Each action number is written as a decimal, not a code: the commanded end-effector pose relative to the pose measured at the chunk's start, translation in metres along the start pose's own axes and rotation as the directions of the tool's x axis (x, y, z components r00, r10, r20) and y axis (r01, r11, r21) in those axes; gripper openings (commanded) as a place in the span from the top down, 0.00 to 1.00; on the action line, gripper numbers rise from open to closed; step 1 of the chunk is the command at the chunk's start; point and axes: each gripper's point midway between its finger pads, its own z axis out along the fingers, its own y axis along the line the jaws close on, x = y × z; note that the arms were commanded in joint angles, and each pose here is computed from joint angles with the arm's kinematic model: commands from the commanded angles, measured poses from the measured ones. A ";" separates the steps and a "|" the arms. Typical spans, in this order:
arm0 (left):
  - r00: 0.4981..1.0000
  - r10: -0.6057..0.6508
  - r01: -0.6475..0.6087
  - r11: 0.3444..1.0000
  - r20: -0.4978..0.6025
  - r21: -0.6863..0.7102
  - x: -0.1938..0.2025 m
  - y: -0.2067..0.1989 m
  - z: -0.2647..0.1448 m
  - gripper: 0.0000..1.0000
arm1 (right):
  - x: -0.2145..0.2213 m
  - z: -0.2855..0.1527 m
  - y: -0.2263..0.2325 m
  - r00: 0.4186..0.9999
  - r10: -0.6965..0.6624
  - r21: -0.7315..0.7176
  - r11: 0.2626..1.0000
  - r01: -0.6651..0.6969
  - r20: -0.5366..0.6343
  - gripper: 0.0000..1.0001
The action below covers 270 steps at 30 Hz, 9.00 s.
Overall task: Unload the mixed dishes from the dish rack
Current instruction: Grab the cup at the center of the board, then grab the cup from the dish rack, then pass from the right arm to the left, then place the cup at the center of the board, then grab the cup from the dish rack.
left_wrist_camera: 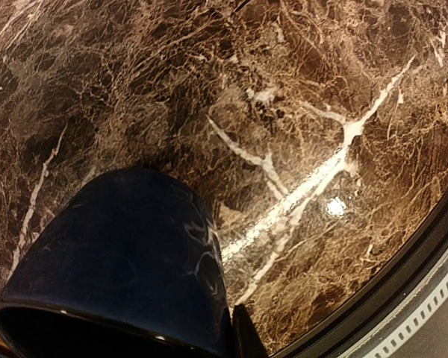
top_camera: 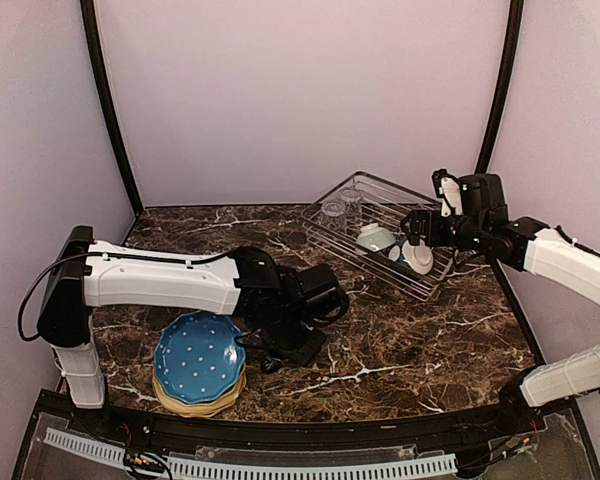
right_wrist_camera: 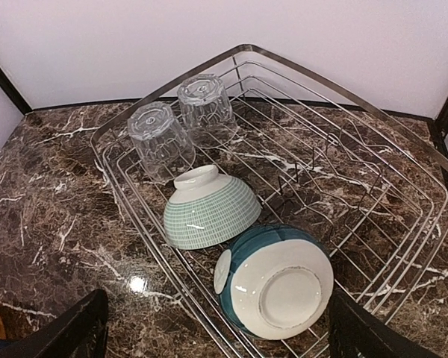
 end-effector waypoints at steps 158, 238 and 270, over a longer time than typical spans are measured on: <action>0.876 -0.149 -0.104 0.870 0.459 0.482 -0.128 -0.062 -0.107 0.99 | -0.009 -0.055 0.023 0.977 0.182 -0.391 0.912 -0.126 0.110 0.01; 0.670 -0.363 0.043 0.890 0.647 0.454 -0.060 0.077 -0.169 0.01 | -0.043 0.251 0.009 0.976 -0.115 -0.206 0.976 0.076 -0.186 0.01; 0.710 -0.414 0.063 0.843 0.570 0.535 -0.065 0.067 -0.152 0.01 | -0.133 0.213 0.042 0.975 -0.212 -0.140 0.966 0.219 0.067 0.53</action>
